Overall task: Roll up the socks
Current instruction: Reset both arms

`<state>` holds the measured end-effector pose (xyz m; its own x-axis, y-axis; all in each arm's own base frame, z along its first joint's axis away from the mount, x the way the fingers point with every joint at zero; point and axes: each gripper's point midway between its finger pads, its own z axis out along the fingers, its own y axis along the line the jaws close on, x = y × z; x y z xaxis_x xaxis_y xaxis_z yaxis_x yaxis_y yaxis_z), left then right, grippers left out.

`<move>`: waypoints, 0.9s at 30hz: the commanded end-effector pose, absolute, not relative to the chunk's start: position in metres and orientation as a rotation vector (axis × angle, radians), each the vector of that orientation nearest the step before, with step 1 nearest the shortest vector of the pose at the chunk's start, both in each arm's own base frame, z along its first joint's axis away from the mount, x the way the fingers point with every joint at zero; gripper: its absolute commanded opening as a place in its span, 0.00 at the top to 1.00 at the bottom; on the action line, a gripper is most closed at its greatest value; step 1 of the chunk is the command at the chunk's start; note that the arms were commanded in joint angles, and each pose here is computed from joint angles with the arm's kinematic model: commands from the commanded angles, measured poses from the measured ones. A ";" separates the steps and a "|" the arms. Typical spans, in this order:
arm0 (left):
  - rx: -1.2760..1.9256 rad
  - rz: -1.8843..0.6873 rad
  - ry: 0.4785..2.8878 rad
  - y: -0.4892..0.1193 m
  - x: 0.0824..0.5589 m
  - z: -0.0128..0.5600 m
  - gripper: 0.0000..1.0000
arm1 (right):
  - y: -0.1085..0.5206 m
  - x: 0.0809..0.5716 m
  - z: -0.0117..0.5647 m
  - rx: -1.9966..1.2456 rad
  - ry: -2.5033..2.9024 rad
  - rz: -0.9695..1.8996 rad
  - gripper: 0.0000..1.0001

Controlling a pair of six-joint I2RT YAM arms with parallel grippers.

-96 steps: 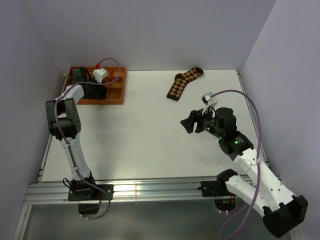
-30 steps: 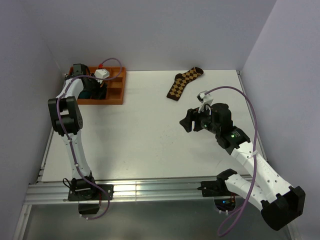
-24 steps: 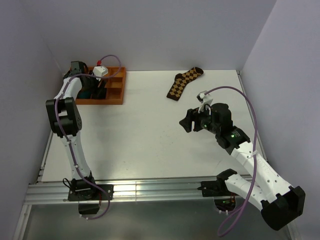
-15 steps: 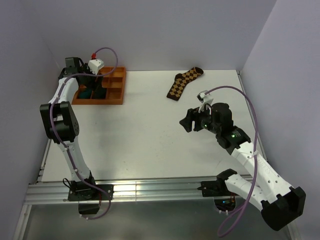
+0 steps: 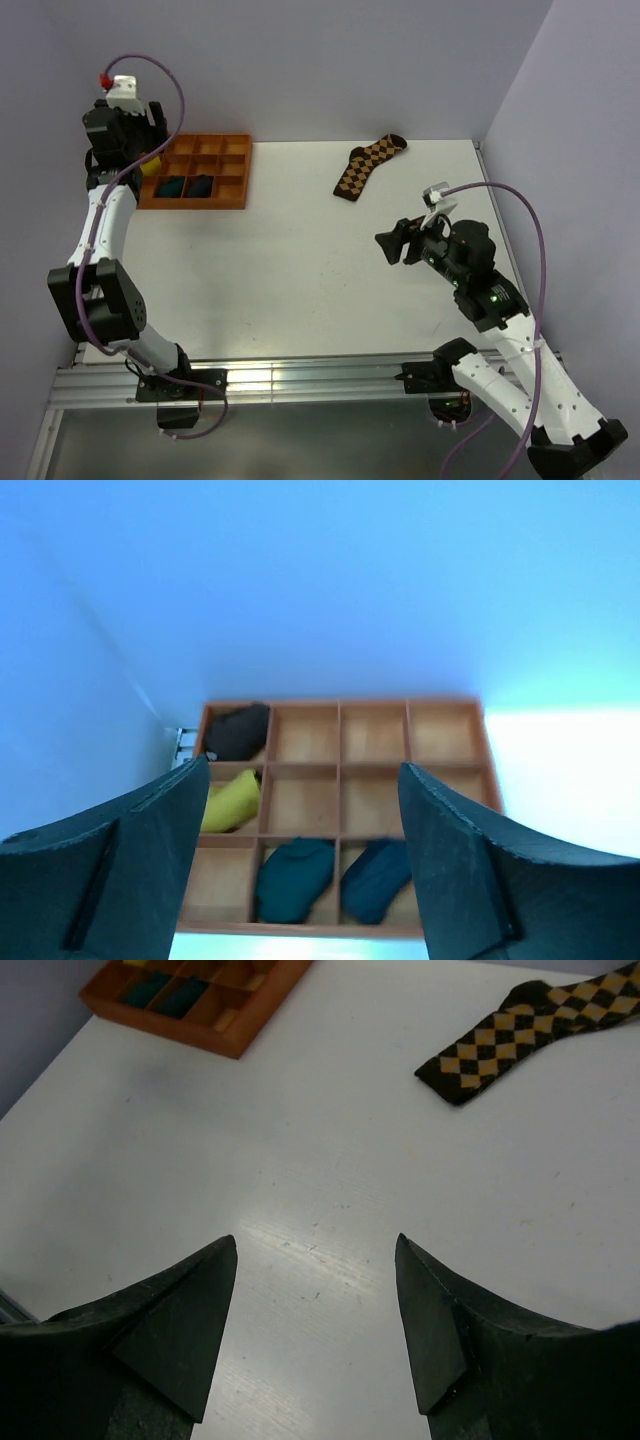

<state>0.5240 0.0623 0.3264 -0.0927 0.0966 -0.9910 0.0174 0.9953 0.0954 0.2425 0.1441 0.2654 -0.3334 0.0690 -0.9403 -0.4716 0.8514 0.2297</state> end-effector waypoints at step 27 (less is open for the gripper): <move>-0.580 0.118 1.177 0.076 0.166 0.478 0.01 | -0.010 0.159 0.377 0.183 1.434 0.124 0.00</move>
